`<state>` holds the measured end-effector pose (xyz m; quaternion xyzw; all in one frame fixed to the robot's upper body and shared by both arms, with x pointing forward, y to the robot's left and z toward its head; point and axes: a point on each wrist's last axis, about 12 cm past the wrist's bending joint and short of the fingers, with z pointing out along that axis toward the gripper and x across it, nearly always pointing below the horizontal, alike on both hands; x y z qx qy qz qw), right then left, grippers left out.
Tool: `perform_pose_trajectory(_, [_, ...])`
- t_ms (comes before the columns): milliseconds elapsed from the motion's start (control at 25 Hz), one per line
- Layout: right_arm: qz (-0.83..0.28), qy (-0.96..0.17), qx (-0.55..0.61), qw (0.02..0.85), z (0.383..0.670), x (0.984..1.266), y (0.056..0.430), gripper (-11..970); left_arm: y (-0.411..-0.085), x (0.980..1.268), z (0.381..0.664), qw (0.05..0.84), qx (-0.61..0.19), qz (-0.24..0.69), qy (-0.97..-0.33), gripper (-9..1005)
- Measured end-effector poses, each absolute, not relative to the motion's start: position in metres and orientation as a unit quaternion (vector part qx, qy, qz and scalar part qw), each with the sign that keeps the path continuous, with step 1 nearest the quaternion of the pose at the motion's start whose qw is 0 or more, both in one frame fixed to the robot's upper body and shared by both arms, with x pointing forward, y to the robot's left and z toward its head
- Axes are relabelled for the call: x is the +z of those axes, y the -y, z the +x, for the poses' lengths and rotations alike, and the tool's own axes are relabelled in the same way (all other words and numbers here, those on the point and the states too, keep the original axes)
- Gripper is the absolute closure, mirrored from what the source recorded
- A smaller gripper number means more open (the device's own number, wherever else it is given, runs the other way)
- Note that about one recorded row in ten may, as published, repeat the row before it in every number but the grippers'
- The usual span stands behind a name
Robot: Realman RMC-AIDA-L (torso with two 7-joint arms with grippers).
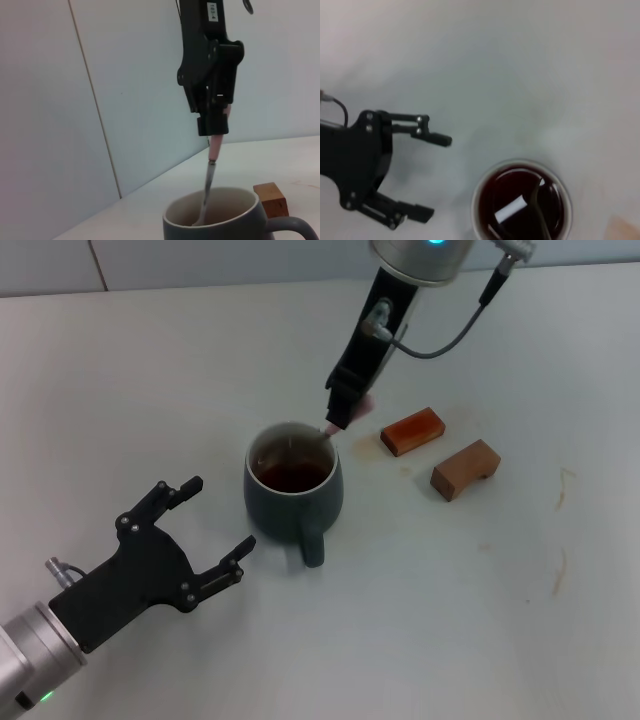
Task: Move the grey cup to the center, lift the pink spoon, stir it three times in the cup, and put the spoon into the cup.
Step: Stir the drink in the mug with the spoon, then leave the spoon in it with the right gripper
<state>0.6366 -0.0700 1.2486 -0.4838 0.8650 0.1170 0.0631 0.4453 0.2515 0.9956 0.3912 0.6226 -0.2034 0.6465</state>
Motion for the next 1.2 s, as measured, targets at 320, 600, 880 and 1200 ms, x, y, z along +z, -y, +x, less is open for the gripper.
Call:
perform_pose_trajectory(320, [-0.494,-0.856,0.143,0.049,0.628,1.249,0.062,823,-0.251,0.996,0.445,0.646,-0.204,0.393,-0.622,136])
perform_pose_trajectory(600, [-0.492,-0.858,0.127,0.072,0.636,1.25,0.061,805,-0.251,0.996,0.446,0.646,-0.204,0.393,-0.621,137])
perform_pose_trajectory(880, [-0.486,-0.865,0.114,0.052,0.635,1.246,0.071,787,-0.25,0.997,0.448,0.647,-0.205,0.395,-0.619,136])
perform_pose_trajectory(1200, [-0.498,-0.852,0.151,0.059,0.629,1.248,0.057,766,-0.248,0.998,0.448,0.649,-0.207,0.395,-0.617,136])
